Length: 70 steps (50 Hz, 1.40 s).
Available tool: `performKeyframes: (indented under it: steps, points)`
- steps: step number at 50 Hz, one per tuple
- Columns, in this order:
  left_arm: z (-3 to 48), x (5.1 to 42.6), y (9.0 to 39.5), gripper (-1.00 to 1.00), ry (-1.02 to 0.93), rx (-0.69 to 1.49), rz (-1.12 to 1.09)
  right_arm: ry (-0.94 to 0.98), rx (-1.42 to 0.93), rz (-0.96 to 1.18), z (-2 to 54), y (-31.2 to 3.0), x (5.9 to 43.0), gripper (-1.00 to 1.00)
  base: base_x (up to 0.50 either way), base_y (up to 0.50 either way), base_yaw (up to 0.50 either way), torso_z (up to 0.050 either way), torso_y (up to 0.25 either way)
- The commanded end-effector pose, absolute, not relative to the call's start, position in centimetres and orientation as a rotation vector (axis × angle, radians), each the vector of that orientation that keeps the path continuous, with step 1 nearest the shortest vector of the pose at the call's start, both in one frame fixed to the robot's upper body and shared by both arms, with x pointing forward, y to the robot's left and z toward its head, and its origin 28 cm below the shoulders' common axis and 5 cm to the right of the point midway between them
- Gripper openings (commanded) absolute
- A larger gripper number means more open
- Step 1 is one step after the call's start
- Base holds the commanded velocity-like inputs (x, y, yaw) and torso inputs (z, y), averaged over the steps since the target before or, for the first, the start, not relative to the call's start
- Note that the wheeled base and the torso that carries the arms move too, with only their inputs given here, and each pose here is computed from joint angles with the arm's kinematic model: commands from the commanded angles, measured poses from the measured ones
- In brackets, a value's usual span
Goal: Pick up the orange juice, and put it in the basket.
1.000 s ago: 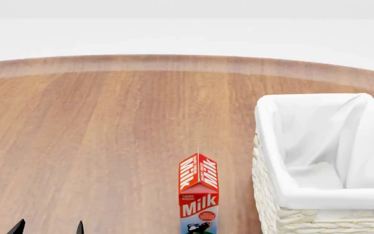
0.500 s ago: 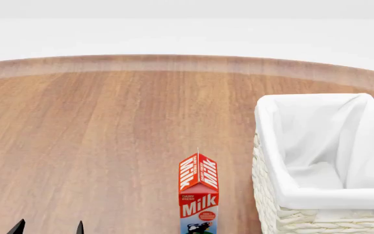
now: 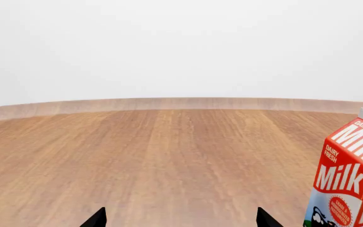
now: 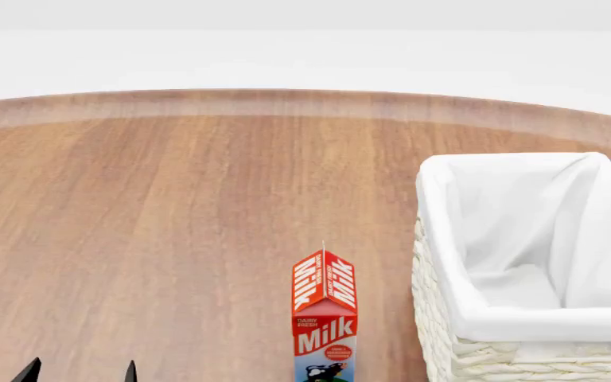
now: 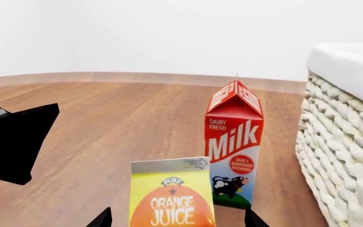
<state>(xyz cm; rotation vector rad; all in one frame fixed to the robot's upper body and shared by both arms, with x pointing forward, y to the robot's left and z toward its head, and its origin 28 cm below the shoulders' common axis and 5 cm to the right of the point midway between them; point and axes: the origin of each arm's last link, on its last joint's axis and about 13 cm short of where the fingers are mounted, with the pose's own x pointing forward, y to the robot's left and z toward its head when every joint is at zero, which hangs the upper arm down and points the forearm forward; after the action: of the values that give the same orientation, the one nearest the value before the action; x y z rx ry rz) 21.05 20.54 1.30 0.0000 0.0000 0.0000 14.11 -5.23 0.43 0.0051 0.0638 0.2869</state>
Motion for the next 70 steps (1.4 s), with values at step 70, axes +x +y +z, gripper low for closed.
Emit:
performKeyframes:
  steps: [70]
  points:
    - [1.3,21.1,20.5,1.0,0.0,0.0,0.0,0.109,0.002,0.293,-1.6,-4.3,15.7,1.0,0.0,0.0,0.0,0.0,0.0]
